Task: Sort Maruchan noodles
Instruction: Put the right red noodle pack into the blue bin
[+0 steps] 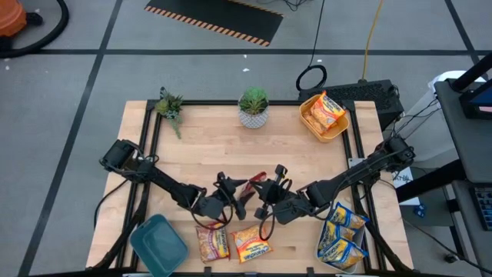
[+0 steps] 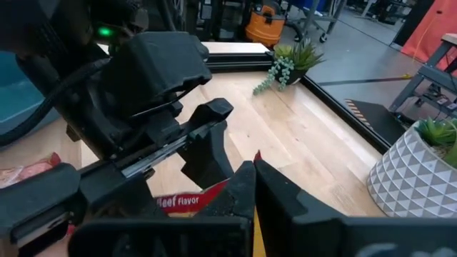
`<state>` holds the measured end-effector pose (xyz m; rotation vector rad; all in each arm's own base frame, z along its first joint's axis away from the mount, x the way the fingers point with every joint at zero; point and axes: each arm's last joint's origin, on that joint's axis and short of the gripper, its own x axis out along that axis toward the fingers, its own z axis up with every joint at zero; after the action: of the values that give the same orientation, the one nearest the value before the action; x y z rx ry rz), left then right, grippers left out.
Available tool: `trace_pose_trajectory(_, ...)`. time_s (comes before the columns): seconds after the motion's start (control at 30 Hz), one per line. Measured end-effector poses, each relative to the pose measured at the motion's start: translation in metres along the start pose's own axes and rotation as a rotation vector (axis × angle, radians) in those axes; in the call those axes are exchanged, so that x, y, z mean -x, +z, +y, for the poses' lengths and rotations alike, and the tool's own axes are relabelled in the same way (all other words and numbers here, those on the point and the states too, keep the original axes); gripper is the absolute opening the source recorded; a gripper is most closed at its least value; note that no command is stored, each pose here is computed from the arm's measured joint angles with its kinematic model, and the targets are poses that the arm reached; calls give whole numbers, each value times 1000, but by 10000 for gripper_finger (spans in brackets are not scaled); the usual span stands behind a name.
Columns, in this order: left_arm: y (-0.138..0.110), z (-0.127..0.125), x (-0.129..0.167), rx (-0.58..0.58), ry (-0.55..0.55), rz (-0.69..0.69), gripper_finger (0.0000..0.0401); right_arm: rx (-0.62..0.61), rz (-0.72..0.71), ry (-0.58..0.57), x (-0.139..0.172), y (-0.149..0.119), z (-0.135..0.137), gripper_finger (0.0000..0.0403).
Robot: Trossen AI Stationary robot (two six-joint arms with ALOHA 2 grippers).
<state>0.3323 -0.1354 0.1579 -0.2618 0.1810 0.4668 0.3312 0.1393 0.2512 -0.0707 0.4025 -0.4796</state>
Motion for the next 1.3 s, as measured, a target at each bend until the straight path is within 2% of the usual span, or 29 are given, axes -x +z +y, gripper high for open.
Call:
trace_pose_trajectory(0.23,0,-2,2,-64,-12,-5,163,6,5,-1,0,-1,0,0)
trace_pose_trajectory(0.37,0,-3,2,-76,-32,1,129,8,5,-1,0,-1,0,0)
trace_pose_trajectory(0.5,1,-3,2,-104,-56,10,126,10,7,5,0,-1,0,0)
trace_pose_trajectory(0.67,14,-6,10,-130,-101,3,124,18,6,29,2,1,1,0)
trace_pose_trajectory(0.83,26,-6,22,-175,-107,26,123,-1,-14,46,10,7,-1,24)
trace_pose_trajectory(1.03,38,-3,39,-227,-139,92,122,-53,-73,106,40,25,-8,77)
trace_pose_trajectory(1.3,59,6,70,-180,-233,229,122,-98,-153,252,101,45,-17,135)
